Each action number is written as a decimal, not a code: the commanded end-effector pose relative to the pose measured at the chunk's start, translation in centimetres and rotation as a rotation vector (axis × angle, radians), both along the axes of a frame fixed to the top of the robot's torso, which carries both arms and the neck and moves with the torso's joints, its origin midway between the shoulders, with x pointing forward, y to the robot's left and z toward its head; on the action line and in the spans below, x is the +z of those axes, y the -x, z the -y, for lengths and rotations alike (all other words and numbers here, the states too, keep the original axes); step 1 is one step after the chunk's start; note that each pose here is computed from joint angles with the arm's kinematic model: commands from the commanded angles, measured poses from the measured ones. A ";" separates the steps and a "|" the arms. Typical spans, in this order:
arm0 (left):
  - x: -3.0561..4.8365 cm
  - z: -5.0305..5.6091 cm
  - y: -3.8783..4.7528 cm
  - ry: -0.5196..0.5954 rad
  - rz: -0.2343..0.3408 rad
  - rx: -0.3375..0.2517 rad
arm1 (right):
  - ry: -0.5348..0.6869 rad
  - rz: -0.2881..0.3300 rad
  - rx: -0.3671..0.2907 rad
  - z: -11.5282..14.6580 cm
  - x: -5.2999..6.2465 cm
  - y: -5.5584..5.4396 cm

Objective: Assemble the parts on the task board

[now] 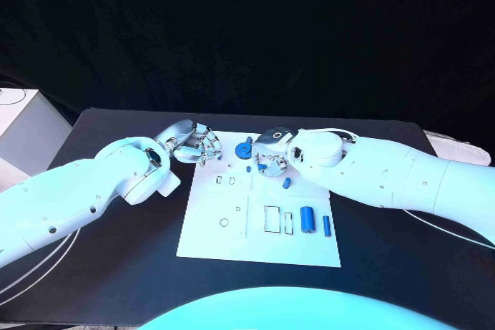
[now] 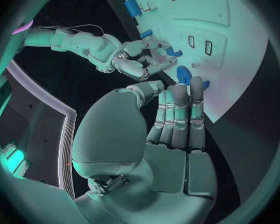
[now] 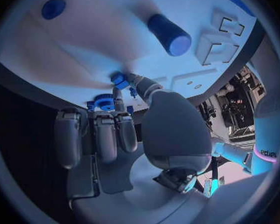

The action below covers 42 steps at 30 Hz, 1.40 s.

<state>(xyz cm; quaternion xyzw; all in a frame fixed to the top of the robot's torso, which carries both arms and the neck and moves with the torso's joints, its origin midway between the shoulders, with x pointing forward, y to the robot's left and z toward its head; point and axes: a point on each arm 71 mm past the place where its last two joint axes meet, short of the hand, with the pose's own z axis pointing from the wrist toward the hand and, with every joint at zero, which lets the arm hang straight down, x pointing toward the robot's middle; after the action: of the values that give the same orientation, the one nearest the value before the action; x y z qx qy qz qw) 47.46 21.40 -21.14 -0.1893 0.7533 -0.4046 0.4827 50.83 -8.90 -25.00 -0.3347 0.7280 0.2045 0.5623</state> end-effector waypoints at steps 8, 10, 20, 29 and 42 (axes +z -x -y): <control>-0.06 0.2 0.07 0.001 -0.015 -0.016 | 0.019 -0.039 -0.003 0.0 -0.7 0.2; -0.06 0.2 0.08 0.001 -0.016 -0.016 | 0.021 -0.042 -0.004 0.1 -0.8 0.2; -0.10 0.2 0.09 -0.001 -0.021 -0.019 | -0.014 -0.014 -0.009 0.4 -0.5 0.2; -0.11 0.1 0.07 -0.002 -0.020 -0.017 | -0.201 0.022 -0.031 1.6 0.6 0.4; -0.12 -0.1 0.05 -0.003 -0.019 -0.012 | -0.533 -0.023 -0.046 3.8 2.8 1.6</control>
<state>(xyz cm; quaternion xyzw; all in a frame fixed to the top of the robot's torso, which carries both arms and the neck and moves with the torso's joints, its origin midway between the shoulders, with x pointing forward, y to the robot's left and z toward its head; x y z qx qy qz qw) 47.45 21.60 -21.27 -0.1895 0.7585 -0.4003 0.4781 49.43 -12.73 -22.90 -0.1955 0.6850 0.3292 0.6198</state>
